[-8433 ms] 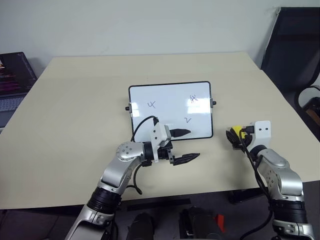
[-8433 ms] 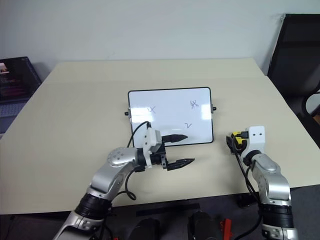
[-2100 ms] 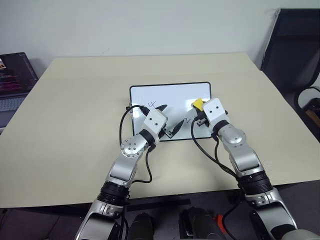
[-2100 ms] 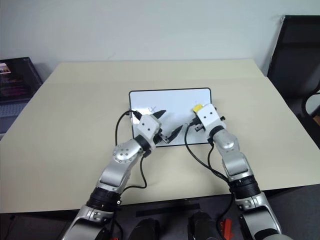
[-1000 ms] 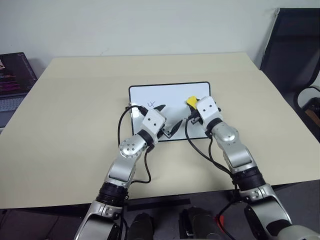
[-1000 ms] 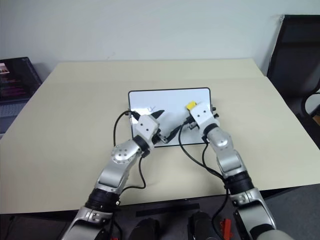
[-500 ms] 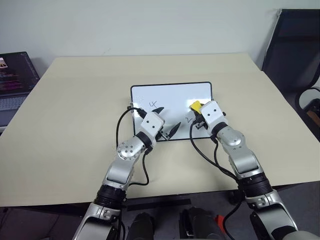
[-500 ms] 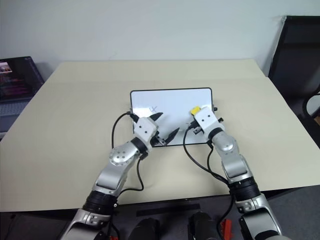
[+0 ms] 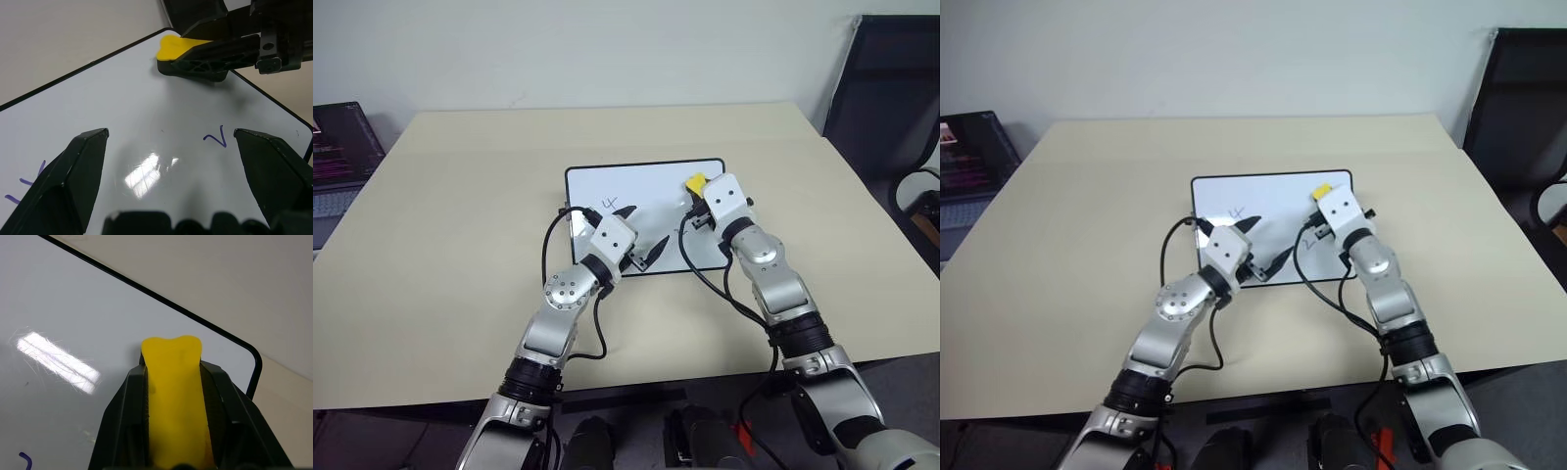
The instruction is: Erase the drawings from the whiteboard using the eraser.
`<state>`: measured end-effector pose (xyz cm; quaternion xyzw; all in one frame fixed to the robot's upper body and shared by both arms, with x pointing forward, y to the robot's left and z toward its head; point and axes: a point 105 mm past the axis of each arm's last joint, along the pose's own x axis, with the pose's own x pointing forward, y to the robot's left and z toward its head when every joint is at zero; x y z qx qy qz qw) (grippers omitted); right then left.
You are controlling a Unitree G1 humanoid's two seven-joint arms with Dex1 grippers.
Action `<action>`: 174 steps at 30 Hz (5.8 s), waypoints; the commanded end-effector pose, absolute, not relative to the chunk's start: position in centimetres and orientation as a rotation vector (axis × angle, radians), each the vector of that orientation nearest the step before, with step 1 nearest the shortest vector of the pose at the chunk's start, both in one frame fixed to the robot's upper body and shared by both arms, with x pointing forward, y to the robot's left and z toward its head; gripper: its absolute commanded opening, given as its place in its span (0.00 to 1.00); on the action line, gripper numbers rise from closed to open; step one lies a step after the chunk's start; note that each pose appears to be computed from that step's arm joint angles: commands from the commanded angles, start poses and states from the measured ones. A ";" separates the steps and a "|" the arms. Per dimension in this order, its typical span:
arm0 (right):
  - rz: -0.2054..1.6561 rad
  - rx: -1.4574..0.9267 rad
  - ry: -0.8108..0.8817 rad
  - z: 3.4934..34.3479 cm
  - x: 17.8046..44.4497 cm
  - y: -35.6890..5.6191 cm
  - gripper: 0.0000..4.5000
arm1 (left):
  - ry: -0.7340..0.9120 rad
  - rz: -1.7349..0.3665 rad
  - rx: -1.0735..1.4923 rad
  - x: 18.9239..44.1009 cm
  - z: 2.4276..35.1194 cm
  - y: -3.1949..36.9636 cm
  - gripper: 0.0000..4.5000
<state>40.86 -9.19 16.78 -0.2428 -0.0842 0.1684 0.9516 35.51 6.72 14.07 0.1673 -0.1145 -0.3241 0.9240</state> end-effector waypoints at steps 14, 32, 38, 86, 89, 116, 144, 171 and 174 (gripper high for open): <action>0.378 -0.421 -0.120 14.8 38.2 -10.2 0.25 | -0.270 -0.648 0.334 33.8 14.8 6.8 1.00; 0.487 -0.391 -0.265 18.2 35.0 -9.0 0.25 | -0.124 -0.639 0.341 31.4 11.4 8.0 1.00; 0.516 -0.368 -0.248 17.0 36.1 -6.6 0.25 | -0.131 -0.634 0.359 32.4 11.8 8.0 1.00; 0.500 -0.431 -0.201 15.5 37.3 -7.8 0.25 | -0.152 -0.597 0.368 33.0 12.6 8.9 1.00; 0.508 -0.413 -0.229 16.0 37.4 -6.8 0.25 | -0.154 -0.600 0.367 32.9 12.6 8.8 1.00; 0.518 -0.582 0.066 10.0 34.7 -11.4 0.25 | -0.149 -0.582 0.366 32.9 12.6 9.4 1.00; 0.359 -0.484 -0.111 14.4 34.8 -13.4 0.25 | -0.161 -0.331 0.424 33.1 13.3 12.0 1.00; 0.691 -0.367 -0.419 21.8 37.6 3.2 0.25 | -0.144 -0.194 0.434 33.7 13.2 14.4 1.00; 0.711 -0.362 -0.395 21.7 38.1 4.3 0.25 | -0.150 -0.192 0.436 33.9 13.4 14.3 1.00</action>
